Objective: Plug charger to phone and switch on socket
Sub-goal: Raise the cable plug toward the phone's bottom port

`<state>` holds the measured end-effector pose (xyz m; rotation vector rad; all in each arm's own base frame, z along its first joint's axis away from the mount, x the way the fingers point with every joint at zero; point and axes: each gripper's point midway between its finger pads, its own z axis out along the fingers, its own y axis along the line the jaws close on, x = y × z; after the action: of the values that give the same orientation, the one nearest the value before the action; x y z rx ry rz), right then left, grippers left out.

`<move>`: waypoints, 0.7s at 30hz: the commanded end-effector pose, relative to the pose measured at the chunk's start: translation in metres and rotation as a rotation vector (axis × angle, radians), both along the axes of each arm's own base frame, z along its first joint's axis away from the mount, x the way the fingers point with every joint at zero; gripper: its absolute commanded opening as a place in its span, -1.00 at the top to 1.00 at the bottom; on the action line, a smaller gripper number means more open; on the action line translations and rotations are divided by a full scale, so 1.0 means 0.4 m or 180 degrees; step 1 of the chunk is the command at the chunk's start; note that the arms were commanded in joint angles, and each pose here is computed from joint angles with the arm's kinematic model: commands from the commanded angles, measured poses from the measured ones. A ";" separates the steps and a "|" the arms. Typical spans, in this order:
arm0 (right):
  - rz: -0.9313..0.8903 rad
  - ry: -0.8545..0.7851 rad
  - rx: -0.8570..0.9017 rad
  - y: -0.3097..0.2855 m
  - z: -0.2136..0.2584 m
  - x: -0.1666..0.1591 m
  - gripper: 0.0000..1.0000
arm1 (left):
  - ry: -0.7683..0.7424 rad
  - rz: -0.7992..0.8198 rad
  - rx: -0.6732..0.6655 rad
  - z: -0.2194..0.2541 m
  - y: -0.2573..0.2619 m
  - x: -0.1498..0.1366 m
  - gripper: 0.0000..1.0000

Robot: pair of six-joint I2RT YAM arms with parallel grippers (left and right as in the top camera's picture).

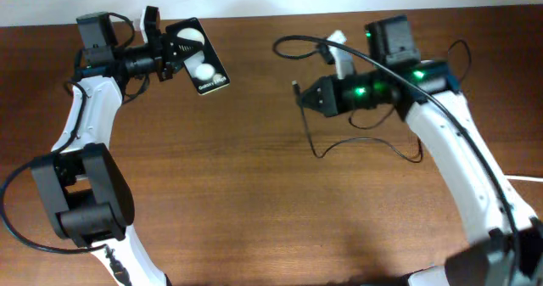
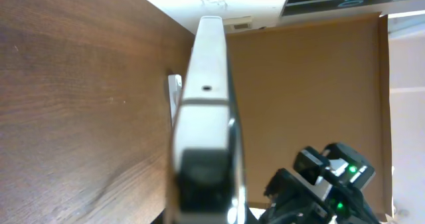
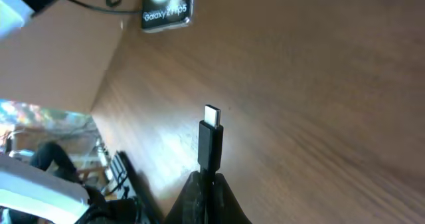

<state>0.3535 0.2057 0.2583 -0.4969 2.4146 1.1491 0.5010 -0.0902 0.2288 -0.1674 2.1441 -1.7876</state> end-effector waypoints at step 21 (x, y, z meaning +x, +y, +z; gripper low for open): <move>-0.0106 0.0132 0.0427 0.085 -0.131 -0.173 0.92 | -0.0074 -0.1101 -0.0049 0.009 -0.384 -0.142 1.00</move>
<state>0.2824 0.2391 0.2064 -0.4211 2.3412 1.3224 0.4479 -0.2418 0.2288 0.1831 2.2725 -1.9531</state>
